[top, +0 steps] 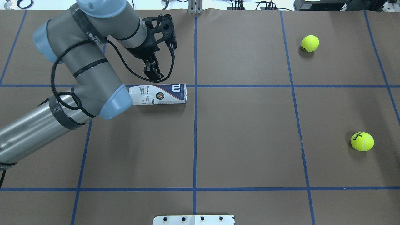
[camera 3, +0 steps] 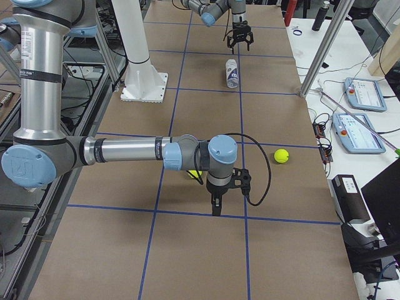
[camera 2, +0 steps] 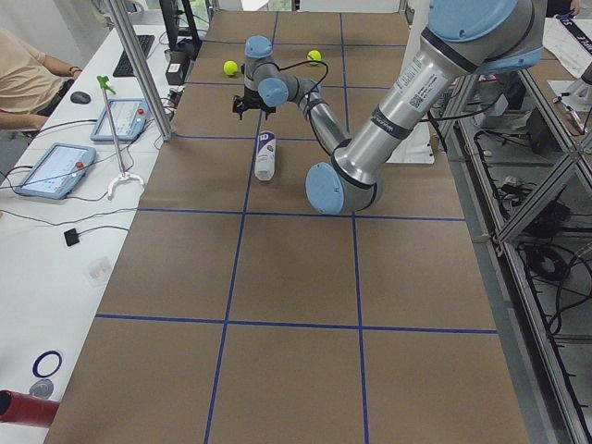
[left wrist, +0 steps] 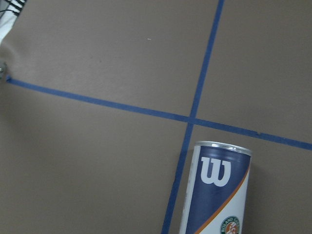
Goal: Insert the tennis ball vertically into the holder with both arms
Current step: 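Reach the left gripper down to the lying clear ball can, then close the left gripper around the can's body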
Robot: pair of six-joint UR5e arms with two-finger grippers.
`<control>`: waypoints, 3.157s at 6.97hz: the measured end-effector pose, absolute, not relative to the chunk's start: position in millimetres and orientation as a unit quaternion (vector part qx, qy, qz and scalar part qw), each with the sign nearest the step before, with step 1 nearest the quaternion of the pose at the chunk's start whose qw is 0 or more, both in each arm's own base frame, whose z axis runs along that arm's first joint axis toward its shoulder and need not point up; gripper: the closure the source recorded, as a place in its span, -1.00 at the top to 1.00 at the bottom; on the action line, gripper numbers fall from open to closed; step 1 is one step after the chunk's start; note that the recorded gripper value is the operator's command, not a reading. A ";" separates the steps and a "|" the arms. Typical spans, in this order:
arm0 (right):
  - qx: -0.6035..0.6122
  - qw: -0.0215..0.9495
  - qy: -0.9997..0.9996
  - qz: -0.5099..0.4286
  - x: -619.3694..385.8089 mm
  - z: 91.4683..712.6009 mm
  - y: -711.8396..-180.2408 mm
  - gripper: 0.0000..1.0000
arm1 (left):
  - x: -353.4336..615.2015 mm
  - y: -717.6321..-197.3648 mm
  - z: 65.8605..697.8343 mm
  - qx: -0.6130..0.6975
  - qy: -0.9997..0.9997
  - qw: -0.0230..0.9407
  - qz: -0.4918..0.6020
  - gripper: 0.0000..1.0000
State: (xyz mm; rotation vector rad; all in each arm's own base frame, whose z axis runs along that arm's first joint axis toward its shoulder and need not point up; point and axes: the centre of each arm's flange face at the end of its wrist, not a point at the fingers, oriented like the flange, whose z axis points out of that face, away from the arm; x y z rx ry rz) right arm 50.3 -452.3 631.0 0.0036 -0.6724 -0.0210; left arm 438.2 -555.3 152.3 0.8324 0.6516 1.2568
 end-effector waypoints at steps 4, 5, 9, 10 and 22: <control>0.001 0.944 -0.330 -0.010 50.3 631.7 -451.9 1.00 | 525.2 -526.9 160.3 0.349 0.234 0.670 0.612 1.00; 0.001 0.944 -0.330 -0.010 50.3 632.0 -451.9 1.00 | 533.7 -523.9 162.6 0.344 0.236 0.672 0.612 0.99; 0.001 0.944 -0.331 -0.010 50.2 631.3 -452.2 1.00 | 568.9 -532.2 191.7 0.343 0.252 0.684 0.592 0.99; 0.001 0.944 -0.331 -0.010 50.1 631.4 -452.1 1.00 | 578.6 -533.3 196.2 0.341 0.255 0.686 0.590 0.99; -0.004 0.944 -0.330 -0.009 49.6 636.2 -451.7 1.00 | 623.0 -526.1 202.6 0.337 0.245 0.685 0.598 0.90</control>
